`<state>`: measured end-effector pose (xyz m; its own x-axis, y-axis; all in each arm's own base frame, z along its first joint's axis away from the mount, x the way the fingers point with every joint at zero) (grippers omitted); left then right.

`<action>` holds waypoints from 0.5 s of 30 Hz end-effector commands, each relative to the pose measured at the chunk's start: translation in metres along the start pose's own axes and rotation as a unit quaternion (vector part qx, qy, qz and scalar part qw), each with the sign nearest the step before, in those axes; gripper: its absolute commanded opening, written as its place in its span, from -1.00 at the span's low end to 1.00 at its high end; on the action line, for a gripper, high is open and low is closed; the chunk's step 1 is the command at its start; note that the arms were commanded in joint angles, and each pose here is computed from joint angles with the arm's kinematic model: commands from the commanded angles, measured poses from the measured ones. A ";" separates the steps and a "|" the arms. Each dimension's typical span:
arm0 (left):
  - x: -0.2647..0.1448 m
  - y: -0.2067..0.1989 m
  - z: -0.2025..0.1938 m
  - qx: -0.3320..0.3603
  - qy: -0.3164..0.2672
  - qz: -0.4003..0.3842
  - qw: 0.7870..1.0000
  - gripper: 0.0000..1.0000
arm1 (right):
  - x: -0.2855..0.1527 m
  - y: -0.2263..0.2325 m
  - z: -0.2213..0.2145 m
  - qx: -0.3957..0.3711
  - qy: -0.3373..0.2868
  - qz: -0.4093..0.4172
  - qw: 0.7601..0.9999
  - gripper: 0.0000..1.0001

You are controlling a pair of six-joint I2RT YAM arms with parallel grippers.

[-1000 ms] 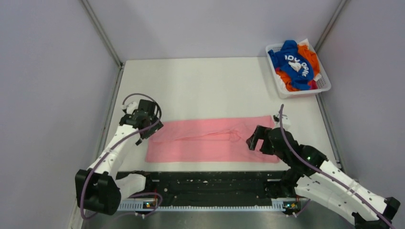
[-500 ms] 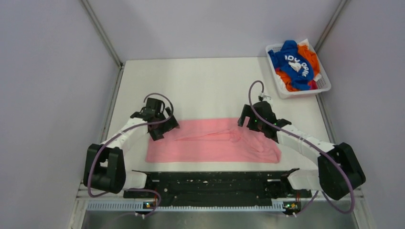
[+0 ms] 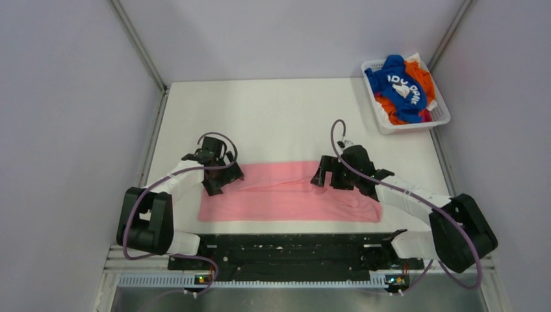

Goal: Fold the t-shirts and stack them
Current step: Fold the other side of the tshirt into a rectangle

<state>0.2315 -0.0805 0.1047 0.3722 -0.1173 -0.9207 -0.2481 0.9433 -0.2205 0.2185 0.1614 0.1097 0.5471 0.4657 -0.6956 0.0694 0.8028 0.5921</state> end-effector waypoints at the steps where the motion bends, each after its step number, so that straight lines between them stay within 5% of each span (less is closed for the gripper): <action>1: 0.000 0.004 0.009 0.000 -0.028 0.029 0.999 0.98 | -0.034 0.022 -0.029 -0.050 0.063 0.091 0.993 0.97; 8: -0.011 0.007 0.014 0.000 -0.046 0.050 0.998 0.98 | -0.087 0.037 -0.114 -0.140 0.225 0.130 0.956 0.97; 15: -0.021 -0.001 0.018 0.004 -0.047 0.019 0.999 0.98 | -0.097 0.043 -0.065 -0.102 0.007 0.051 0.993 0.97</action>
<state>0.2301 -0.0710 0.1077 0.3814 -0.0249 -0.9241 -0.2800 0.9496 -0.1411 0.0869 0.1833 0.1508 0.2606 0.6811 -0.6843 -0.2744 0.7318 0.6239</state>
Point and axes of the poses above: each gripper's point midway between its finger pads, its own x axis out along the fingers, its own y axis along the line the jaws close on, z = x × y, the point moved 8 cm from there along -x, back along the fingers, and after that the axes turned 13 degrees about x, right-handed, at the moved point
